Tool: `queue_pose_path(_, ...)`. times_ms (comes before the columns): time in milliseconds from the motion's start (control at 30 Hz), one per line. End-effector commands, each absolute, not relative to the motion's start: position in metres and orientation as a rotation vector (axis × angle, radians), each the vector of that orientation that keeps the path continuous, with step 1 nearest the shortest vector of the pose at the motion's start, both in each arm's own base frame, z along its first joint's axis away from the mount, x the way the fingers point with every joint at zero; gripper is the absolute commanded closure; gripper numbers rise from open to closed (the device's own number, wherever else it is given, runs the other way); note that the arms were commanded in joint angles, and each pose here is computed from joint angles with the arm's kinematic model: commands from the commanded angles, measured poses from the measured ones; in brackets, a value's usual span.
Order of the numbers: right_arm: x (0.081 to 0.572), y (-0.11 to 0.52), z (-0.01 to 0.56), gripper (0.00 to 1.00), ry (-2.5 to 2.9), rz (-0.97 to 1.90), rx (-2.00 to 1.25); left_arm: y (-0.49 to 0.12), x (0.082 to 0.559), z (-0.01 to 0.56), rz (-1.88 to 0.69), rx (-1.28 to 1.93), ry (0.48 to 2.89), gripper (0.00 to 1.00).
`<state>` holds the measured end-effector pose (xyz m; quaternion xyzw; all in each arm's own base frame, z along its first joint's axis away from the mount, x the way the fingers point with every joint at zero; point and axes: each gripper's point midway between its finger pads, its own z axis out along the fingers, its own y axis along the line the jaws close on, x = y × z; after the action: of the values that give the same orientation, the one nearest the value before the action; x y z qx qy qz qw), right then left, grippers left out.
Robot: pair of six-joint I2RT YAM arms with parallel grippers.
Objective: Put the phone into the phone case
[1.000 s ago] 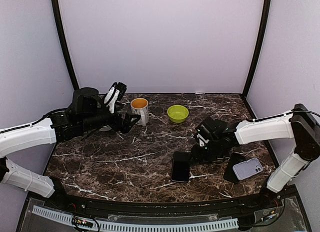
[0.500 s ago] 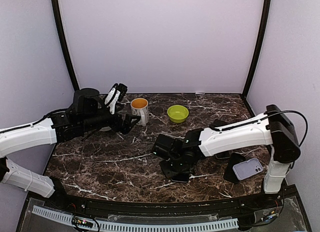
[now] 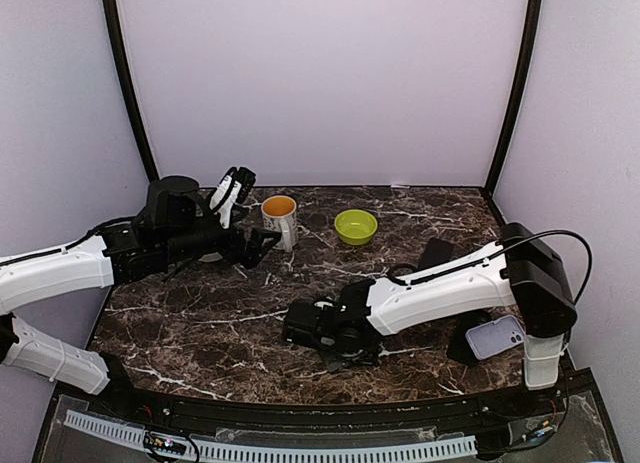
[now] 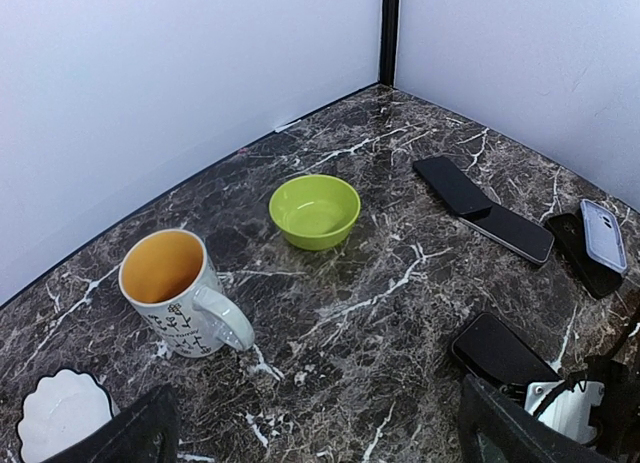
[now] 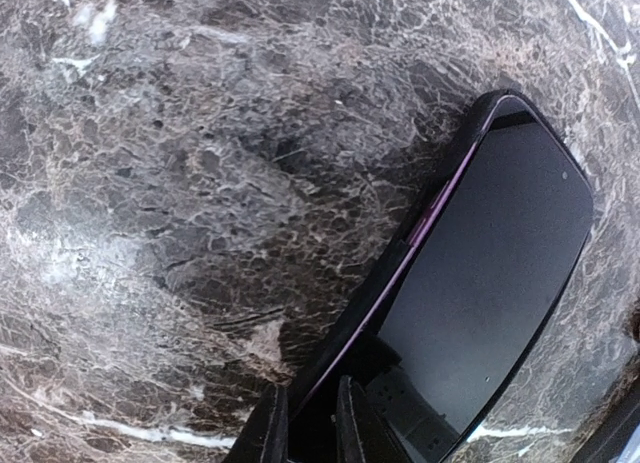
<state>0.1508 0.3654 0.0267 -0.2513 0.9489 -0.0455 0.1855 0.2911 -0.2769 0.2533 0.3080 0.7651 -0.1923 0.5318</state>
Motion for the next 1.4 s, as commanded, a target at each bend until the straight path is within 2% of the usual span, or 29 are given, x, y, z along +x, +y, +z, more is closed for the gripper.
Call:
queue_pose_path(0,0.097,0.319,-0.031,0.83,2.858,-0.381,-0.833,-0.273,0.292,0.247,-0.433,0.743,1.829,0.01)
queue_pose_path(133,0.091,0.302,-0.038,0.85,2.861,-0.482,-0.857,-0.273,0.292,0.246,-0.427,0.745,1.832,0.01)
queue_pose_path(233,0.103,0.298,-0.022,0.85,2.789,-0.590,-0.856,-0.274,0.292,0.244,-0.428,0.749,1.835,0.01)
queue_pose_path(367,0.130,0.346,0.030,0.73,2.670,-0.417,-0.814,-0.274,0.293,0.244,-0.428,0.751,1.837,0.01)
queue_pose_path(467,0.155,0.387,0.078,0.57,2.567,-0.200,-0.766,-0.274,0.292,0.246,-0.434,0.749,1.833,0.01)
queue_pose_path(567,0.189,0.393,0.122,0.45,2.495,-0.059,-0.636,-0.273,0.291,0.250,-0.441,0.745,1.824,0.01)
queue_pose_path(667,0.226,0.354,0.133,0.42,2.500,-0.054,-0.454,-0.272,0.289,0.256,-0.449,0.739,1.808,0.01)
queue_pose_path(833,0.267,0.243,0.118,0.41,2.576,-0.119,-0.062,-0.271,0.286,0.264,-0.467,0.730,1.787,0.01)
queue_pose_path(1000,0.251,0.154,0.103,0.40,2.590,-0.119,0.261,-0.272,0.283,0.268,-0.490,0.732,1.776,0.01)
queue_pose_path(1167,0.231,0.107,0.073,0.42,2.573,0.040,0.577,-0.274,0.281,0.268,-0.506,0.735,1.776,0.02)
queue_pose_path(1367,0.211,0.059,0.058,0.46,2.454,-0.069,0.892,-0.275,0.282,0.263,-0.507,0.742,1.789,0.02)
